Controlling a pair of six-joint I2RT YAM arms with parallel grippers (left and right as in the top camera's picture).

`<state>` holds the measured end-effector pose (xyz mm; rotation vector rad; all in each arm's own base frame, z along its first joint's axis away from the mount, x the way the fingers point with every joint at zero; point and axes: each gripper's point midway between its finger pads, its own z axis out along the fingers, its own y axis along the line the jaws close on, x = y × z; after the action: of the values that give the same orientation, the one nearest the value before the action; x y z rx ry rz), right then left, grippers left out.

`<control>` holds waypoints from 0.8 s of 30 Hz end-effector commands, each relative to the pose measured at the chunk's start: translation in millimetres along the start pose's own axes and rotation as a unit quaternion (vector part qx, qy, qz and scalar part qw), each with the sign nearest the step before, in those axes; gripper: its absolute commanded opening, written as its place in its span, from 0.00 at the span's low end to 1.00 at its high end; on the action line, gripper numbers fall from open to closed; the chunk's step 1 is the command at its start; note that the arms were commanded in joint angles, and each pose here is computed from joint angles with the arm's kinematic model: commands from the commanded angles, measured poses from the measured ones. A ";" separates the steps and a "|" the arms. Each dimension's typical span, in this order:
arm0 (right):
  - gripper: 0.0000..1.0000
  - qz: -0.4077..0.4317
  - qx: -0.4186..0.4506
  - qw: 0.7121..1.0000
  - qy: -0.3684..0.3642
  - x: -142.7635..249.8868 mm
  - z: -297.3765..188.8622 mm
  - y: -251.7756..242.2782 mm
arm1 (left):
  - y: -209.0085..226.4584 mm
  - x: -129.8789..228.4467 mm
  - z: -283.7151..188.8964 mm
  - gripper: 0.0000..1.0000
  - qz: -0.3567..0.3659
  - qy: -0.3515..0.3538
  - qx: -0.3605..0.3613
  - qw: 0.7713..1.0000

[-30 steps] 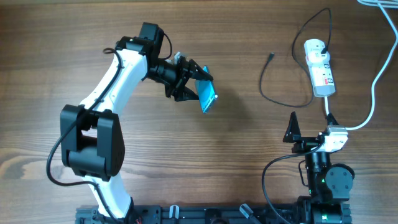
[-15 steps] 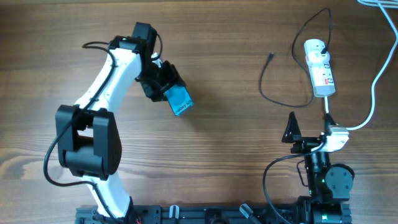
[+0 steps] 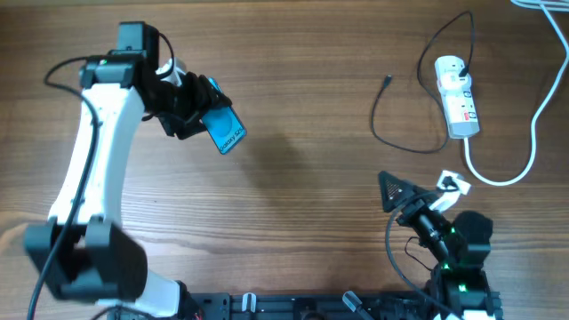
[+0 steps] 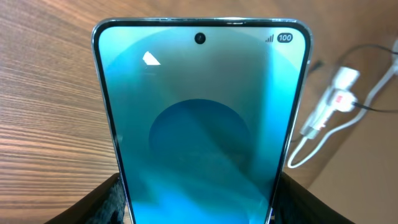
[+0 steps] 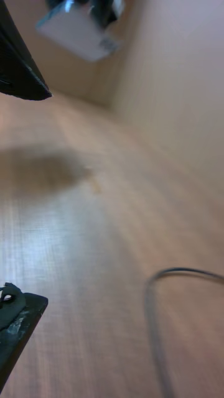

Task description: Plug charger to phone and switch on socket

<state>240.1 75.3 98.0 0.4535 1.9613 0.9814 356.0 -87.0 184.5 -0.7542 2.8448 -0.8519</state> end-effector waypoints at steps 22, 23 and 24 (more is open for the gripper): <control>0.99 -0.125 -0.248 0.960 0.022 49.4 86.8 213.4 | -60.0 73.9 -13.5 0.30 0.081 -0.011 0.006 0.997; 0.99 -0.125 -0.252 0.959 0.020 48.1 87.2 217.1 | -59.5 70.7 -13.4 0.30 0.066 -0.019 0.003 0.998; 0.99 -0.125 -0.255 0.959 0.019 47.3 86.9 220.1 | -58.7 67.1 -13.6 0.30 0.052 -0.028 -0.001 0.998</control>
<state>269.1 277.5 206.0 -0.0929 1.6954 1.2891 312.9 -159.6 222.8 -0.5171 2.8630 -0.8283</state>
